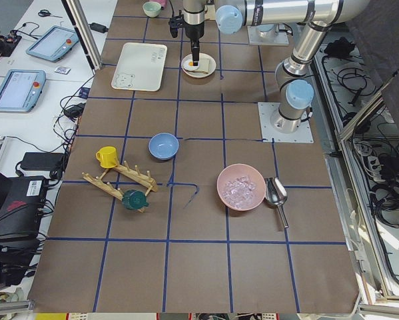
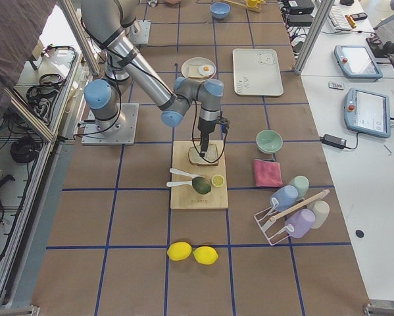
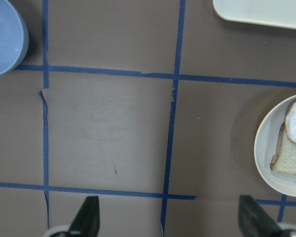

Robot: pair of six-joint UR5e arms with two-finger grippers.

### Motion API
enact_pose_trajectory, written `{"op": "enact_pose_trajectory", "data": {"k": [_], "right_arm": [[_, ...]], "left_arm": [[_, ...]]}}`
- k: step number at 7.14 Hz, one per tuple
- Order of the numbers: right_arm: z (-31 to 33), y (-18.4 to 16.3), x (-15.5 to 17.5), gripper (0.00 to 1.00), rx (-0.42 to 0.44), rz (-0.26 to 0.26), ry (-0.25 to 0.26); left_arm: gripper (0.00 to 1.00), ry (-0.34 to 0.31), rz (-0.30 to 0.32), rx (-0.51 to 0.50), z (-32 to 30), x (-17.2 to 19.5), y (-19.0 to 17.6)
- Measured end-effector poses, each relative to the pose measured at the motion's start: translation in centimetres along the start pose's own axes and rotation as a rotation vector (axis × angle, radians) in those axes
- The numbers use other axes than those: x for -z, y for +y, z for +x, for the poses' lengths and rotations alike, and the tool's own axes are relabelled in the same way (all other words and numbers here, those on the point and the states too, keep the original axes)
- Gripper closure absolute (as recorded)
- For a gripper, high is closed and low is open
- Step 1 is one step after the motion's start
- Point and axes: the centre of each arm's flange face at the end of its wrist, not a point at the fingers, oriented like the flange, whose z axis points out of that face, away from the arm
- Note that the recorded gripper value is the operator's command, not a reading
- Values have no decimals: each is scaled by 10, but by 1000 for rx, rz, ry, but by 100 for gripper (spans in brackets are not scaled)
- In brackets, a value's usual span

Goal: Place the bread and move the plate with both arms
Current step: 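Grasp the bread slice on the cutting board with the right gripper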

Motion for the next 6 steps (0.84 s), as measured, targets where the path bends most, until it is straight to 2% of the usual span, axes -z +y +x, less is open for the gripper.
{"op": "enact_pose_trajectory", "data": {"k": [1, 2, 4, 6], "right_arm": [[1, 0, -2, 30, -1, -7, 5], [1, 1, -3, 48, -1, -11, 7], [0, 1, -5, 68, 0, -20, 6], [0, 1, -7, 100, 2, -26, 5]], "left_arm": [[0, 1, -1, 0, 0, 0, 0], [0, 1, -2, 0, 0, -1, -1], [0, -1, -3, 0, 0, -1, -1], [0, -2, -3, 0, 0, -1, 0]]}}
